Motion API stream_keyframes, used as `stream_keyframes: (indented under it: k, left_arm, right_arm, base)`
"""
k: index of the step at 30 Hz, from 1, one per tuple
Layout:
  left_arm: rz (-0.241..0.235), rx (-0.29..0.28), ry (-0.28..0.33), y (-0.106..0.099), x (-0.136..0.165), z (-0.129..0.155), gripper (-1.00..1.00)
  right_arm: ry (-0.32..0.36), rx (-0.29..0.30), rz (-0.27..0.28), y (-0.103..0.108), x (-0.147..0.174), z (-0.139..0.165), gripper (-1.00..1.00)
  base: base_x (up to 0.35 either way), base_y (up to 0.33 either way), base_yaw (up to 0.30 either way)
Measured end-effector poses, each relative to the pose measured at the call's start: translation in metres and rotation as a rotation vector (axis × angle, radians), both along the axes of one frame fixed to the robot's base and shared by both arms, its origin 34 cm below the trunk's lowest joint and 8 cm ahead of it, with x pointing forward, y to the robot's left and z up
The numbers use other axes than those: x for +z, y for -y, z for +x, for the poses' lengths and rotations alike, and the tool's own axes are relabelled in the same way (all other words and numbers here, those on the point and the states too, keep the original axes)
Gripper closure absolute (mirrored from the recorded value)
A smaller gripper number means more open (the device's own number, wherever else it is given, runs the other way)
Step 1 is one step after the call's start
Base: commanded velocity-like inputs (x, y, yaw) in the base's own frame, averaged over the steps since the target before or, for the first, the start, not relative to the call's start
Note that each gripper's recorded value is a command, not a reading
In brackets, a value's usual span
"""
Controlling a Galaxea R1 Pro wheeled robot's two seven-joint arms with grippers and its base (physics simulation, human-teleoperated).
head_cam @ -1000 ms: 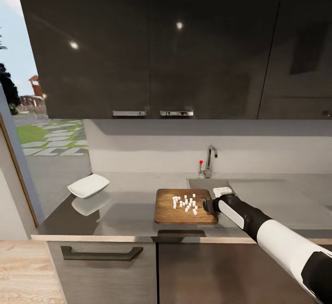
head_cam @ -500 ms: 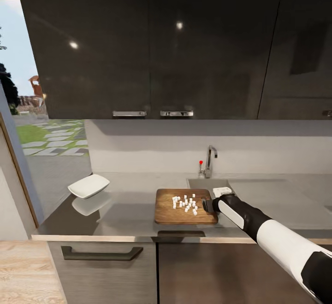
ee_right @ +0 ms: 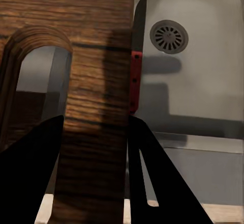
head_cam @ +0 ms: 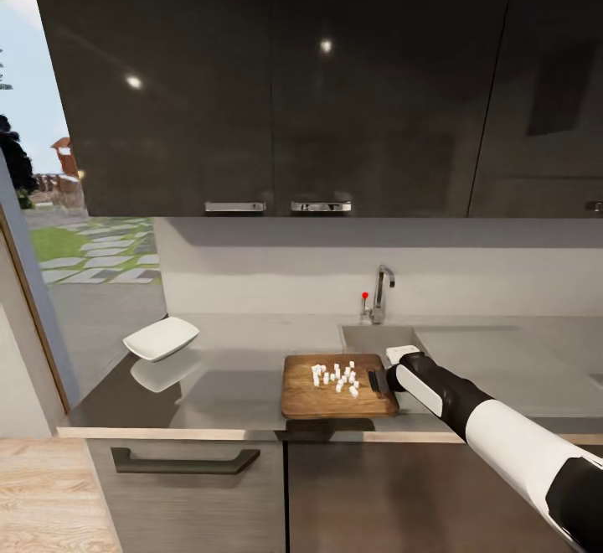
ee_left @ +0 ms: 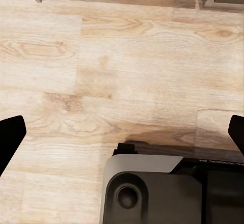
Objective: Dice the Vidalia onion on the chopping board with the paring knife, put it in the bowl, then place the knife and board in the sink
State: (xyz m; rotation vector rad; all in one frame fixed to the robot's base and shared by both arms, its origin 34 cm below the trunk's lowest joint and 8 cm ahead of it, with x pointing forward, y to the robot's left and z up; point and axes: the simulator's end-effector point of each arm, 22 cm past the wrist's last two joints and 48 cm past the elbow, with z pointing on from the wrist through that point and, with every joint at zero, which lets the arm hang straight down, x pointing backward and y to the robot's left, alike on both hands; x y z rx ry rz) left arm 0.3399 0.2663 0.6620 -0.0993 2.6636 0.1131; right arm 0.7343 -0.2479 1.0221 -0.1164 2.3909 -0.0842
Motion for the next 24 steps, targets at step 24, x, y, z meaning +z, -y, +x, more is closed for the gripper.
stream_keyframes:
  k: [24]
  left_arm:
    - [0.001, 0.000, 0.005, -0.0012, 0.0012, 0.0017, -1.00]
  right_arm:
    - [0.003, -0.005, 0.004, 0.0024, 0.0039, -0.0003, 1.00]
  base:
    - [0.000, 0.000, 0.000]
